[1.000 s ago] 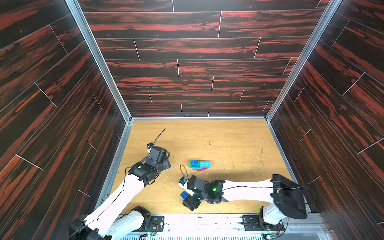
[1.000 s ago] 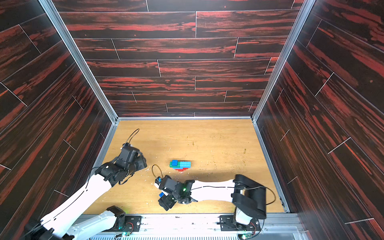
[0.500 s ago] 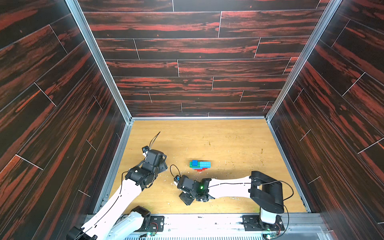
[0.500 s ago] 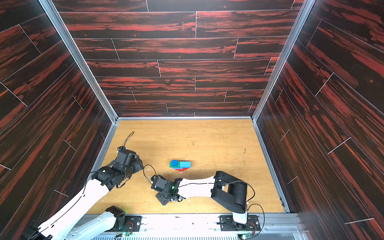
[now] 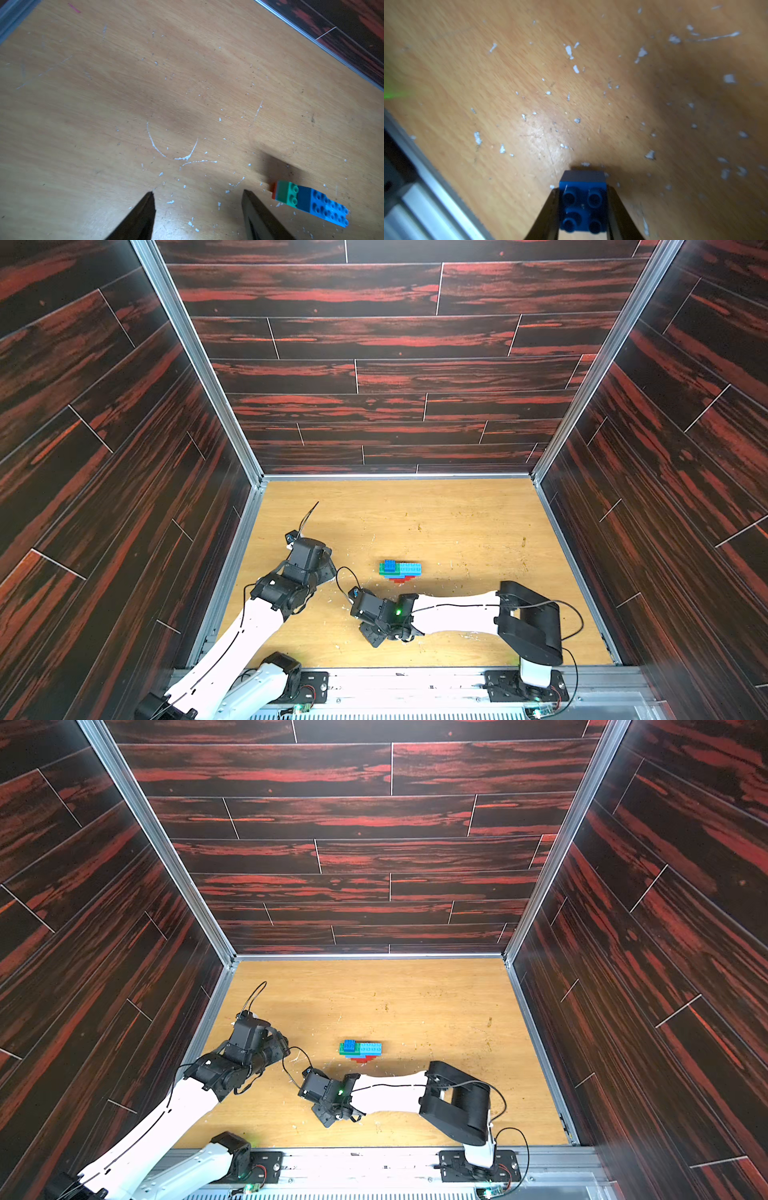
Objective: Assemble a heart with lego
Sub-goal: Pick up the lego brick from the center of the board, then assemble the lego brick with the lego brick.
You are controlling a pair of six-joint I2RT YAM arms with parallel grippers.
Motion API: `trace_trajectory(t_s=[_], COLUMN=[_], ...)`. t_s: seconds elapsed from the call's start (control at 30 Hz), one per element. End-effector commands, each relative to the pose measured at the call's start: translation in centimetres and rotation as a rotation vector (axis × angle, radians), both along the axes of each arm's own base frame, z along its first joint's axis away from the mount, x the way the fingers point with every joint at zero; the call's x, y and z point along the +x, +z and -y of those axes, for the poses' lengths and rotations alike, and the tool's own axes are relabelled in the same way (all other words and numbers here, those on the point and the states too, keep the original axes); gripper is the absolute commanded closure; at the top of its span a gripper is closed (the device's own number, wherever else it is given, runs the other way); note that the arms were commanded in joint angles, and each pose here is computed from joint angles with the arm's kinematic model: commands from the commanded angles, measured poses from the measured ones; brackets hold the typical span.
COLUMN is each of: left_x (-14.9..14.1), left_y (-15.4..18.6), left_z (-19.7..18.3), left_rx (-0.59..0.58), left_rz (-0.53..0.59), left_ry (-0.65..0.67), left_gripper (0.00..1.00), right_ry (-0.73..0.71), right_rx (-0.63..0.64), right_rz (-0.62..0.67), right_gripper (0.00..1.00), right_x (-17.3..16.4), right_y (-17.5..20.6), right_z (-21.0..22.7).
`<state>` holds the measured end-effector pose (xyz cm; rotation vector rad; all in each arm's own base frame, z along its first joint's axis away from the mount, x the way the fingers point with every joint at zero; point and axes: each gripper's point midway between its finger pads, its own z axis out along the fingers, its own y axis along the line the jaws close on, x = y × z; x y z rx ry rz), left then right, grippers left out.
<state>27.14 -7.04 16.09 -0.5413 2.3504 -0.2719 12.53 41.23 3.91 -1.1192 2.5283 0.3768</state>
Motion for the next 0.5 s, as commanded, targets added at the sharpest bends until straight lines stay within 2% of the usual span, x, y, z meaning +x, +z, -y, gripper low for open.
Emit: trace_trajectory(t_s=[0.0,0.1,0.23,0.33,0.47], left_x=[0.7,1.1,2.3,3.3,4.4], left_y=[0.5,0.9,1.5,1.1,-0.1], left_z=[1.1,2.5,5.5,7.9,10.3], left_rx=[-0.051,-0.115,-0.218,-0.29,-0.328], left_rz=[0.028,0.044,0.08,0.059,0.031], left_ry=[-0.035,-0.075,-0.187,-0.265,-0.341], left_gripper=[0.26,0.23,0.2,0.19,0.2], right_ry=[-0.108,-0.201,-0.363,-0.486,-0.633], right_rx=[0.036,0.006,0.009,0.021,0.059], right_rz=[0.005,0.027,0.06,0.071,0.055], right_gripper=[0.77,0.78,0.79,0.81,0.84], right_x=[1.5,3.0,6.7,9.9,13.5], right_y=[4.5,6.5,9.9,11.3,11.5], right_z=[0.5,2.1,5.0,7.4,10.0])
